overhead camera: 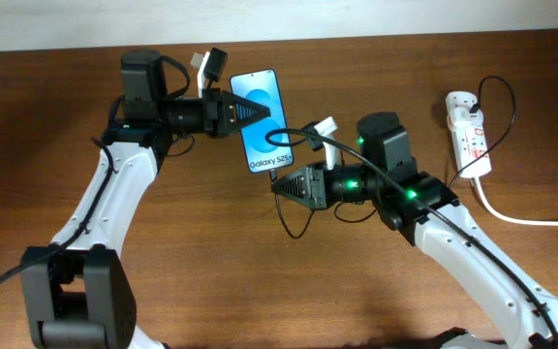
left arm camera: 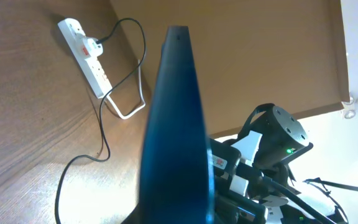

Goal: Plug charger to phone and switch on socket

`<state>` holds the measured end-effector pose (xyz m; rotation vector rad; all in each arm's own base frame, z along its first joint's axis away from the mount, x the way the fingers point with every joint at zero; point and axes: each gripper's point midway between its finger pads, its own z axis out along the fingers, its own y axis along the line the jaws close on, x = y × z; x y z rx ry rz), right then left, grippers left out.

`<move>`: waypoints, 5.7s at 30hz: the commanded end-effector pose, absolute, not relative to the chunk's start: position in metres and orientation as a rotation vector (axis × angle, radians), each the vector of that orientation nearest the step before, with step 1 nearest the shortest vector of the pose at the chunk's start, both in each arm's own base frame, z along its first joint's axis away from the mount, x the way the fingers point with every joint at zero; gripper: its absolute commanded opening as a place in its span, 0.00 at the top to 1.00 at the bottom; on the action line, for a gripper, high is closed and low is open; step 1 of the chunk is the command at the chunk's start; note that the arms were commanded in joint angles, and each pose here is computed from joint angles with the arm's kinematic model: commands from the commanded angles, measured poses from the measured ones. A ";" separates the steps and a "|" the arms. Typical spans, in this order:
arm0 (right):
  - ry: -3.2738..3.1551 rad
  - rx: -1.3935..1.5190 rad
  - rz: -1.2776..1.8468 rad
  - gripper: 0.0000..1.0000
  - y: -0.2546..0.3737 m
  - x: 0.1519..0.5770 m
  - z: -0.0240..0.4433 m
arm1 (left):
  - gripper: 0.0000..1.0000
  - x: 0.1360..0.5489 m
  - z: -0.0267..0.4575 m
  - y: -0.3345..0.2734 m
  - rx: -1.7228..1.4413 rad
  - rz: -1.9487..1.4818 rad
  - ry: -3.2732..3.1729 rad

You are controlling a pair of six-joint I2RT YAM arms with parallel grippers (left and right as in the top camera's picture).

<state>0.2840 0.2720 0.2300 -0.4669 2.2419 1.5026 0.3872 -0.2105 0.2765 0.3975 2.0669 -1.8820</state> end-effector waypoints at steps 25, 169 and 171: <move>2.413 -0.294 1.342 0.20 0.189 0.298 0.202 | 1.00 0.388 0.273 -0.202 0.468 -1.816 2.013; 2.767 0.878 0.113 0.02 -0.219 0.447 0.012 | 0.01 0.378 0.336 -0.076 0.049 -0.269 2.485; 2.774 0.879 0.121 0.02 -0.217 0.446 0.009 | 0.00 0.378 0.336 -0.076 0.049 -0.269 2.485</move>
